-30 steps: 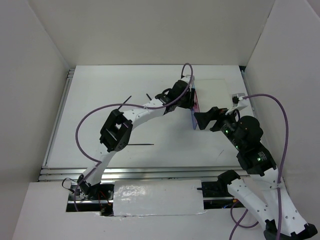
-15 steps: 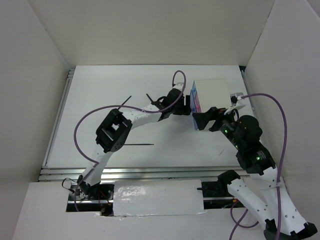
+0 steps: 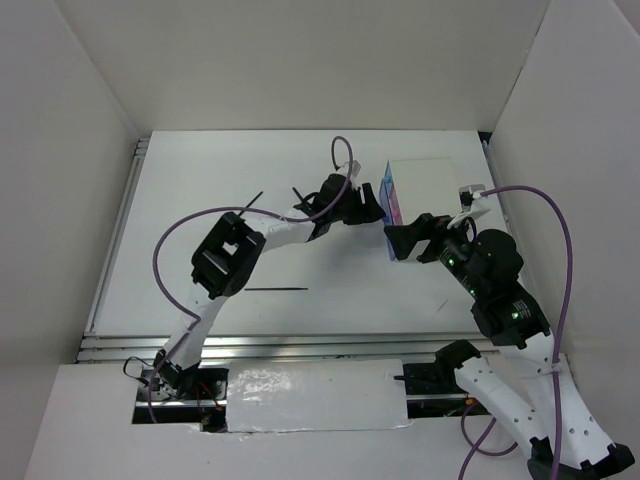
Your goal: Organize the makeup
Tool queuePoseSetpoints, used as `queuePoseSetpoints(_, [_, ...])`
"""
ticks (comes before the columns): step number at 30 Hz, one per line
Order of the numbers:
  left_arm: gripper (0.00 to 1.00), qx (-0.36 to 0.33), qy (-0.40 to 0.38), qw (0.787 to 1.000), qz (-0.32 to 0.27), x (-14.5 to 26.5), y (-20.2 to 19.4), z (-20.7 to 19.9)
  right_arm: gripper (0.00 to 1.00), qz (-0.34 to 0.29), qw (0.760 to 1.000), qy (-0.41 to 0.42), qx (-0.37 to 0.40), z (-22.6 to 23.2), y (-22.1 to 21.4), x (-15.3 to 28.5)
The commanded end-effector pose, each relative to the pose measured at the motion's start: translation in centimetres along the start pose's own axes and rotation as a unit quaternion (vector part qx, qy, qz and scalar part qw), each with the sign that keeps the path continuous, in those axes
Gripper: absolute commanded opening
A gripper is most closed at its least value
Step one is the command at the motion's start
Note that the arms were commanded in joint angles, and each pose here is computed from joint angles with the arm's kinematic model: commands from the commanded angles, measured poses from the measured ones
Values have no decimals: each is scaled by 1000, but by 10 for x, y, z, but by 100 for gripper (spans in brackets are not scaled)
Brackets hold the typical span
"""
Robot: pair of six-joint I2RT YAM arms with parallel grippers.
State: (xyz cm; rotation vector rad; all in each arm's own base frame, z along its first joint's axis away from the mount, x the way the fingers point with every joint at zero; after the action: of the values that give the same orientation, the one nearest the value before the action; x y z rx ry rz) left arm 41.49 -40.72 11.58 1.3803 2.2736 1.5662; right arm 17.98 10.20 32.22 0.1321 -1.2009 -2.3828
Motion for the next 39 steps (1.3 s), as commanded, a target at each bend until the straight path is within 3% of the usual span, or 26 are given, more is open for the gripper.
queuePoseSetpoints(1, [71, 22, -65, 998, -16, -12, 5, -7, 100, -13, 1000, 22, 3, 6, 4, -2])
queuePoseSetpoints(14, [68, 67, -152, 986, -17, -25, -2, 3, 100, -9, 1000, 26, 4, 7, 2, -3])
queuePoseSetpoints(21, [67, 63, -152, 986, -15, -31, 1, 4, 100, -9, 1000, 26, 4, 7, 2, -4])
queuePoseSetpoints(39, [53, 88, -167, 982, 3, -44, -11, 8, 100, -5, 1000, 27, 5, 7, 2, -5])
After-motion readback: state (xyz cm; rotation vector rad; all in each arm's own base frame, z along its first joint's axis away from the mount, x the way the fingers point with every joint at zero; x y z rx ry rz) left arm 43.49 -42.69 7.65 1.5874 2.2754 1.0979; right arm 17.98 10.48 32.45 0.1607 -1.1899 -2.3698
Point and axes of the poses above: each gripper's point midway between its finger pads, its own x axis back along the fingers, its own z axis along the line the jaws close on, y = z × x, the point moved 6 cm from there along x, back along the fingers, and after that the axes turned 14 degrees about -x, right-handed, at the moved point
